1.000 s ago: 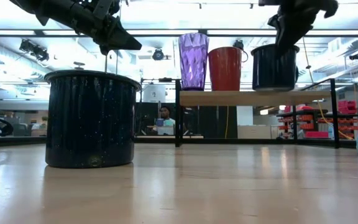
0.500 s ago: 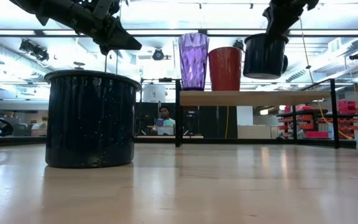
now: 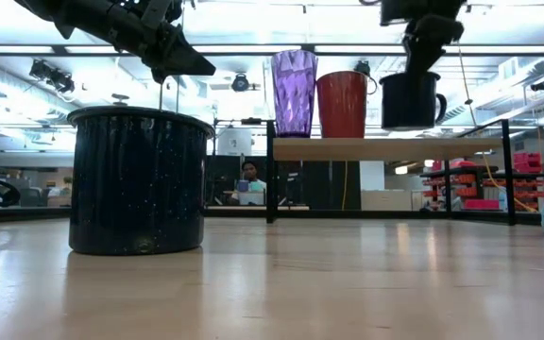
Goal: Stack small to large cups/mugs on shelf
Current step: Put the right black mug on the shelf
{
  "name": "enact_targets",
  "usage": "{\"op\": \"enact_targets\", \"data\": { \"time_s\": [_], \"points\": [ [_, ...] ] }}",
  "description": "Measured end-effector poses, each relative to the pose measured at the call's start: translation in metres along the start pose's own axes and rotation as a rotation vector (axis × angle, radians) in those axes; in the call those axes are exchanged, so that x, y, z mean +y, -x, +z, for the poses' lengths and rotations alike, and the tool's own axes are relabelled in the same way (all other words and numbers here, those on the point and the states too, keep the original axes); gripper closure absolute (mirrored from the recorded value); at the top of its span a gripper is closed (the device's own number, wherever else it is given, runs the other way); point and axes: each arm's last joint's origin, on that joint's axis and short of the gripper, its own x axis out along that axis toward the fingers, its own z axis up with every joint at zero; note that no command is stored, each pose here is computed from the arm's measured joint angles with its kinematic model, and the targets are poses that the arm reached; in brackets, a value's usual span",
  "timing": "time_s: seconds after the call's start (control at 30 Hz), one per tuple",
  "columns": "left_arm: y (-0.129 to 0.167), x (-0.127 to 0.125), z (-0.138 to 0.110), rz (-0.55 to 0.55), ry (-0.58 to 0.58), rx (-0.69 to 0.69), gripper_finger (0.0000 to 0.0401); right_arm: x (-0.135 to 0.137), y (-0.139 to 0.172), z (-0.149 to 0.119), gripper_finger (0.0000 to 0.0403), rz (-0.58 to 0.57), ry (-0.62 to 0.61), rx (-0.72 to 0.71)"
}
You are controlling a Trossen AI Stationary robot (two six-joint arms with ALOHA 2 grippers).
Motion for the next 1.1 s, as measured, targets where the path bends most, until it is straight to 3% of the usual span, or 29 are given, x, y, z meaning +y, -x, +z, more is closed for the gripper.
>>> {"op": "enact_targets", "data": {
  "time_s": [0.3, 0.67, 1.1],
  "points": [
    [0.0, 0.0, 0.0, 0.0, 0.0, 0.0, 0.0382, -0.034, -0.012, -0.001, 0.0383, -0.037, -0.018, 0.003],
    [0.0, 0.0, 0.0, 0.0, -0.001, 0.0, 0.0376, -0.065, -0.021, -0.001, 0.0382, 0.014, -0.034, -0.087],
    [0.0, 0.0, 0.0, 0.0, -0.002, -0.002, 0.0382, -0.072, -0.054, 0.014, 0.0381, 0.047, -0.01, -0.054]
  ]
}}
